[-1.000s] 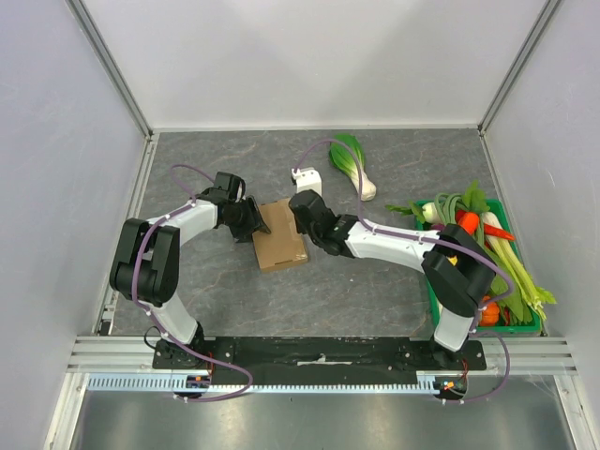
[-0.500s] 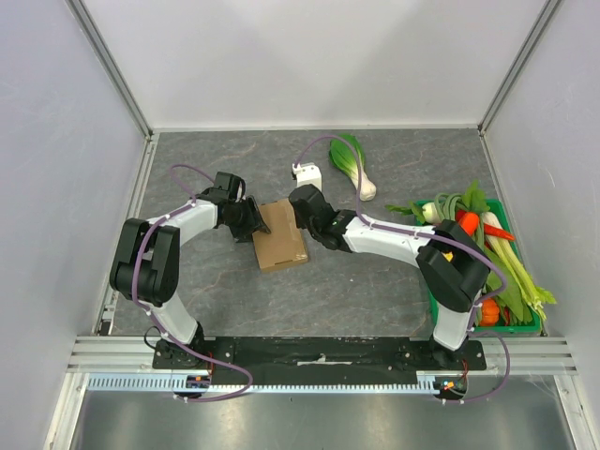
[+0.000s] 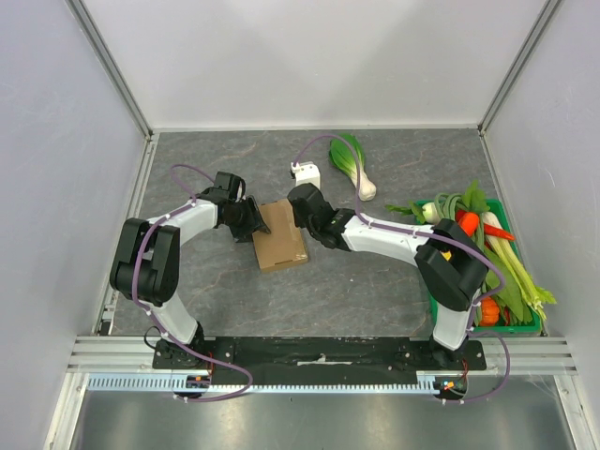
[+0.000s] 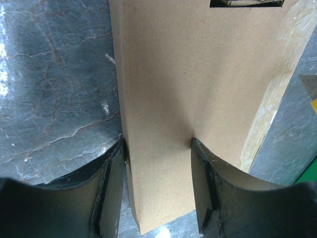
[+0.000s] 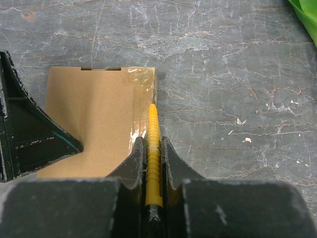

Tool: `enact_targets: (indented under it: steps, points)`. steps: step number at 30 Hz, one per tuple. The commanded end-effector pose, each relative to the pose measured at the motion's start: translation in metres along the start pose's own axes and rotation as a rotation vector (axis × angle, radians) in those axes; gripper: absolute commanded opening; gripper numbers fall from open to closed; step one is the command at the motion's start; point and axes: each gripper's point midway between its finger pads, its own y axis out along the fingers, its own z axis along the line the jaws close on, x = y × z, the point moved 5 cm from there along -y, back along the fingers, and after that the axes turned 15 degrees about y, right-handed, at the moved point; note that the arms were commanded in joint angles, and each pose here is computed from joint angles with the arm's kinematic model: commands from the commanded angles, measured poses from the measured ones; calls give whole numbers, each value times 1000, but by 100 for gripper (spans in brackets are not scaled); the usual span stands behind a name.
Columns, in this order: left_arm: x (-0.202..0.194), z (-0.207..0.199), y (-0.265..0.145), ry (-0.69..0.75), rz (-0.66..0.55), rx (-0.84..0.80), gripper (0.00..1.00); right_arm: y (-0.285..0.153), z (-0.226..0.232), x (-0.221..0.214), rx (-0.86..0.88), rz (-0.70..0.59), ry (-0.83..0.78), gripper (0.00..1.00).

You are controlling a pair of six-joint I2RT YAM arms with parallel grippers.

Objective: Unpack the express box

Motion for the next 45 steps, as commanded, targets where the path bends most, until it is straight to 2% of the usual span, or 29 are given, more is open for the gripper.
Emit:
enact_targets:
  steps: [1,22,45]
  points:
    - [-28,24,14,-28,116,127,21,4,11,17,23,-43,29,0]
    - [-28,24,14,-30,118,126,20,1,4,17,5,-67,32,0]
    - [-29,23,14,-30,120,125,20,6,2,8,-12,-37,20,0]
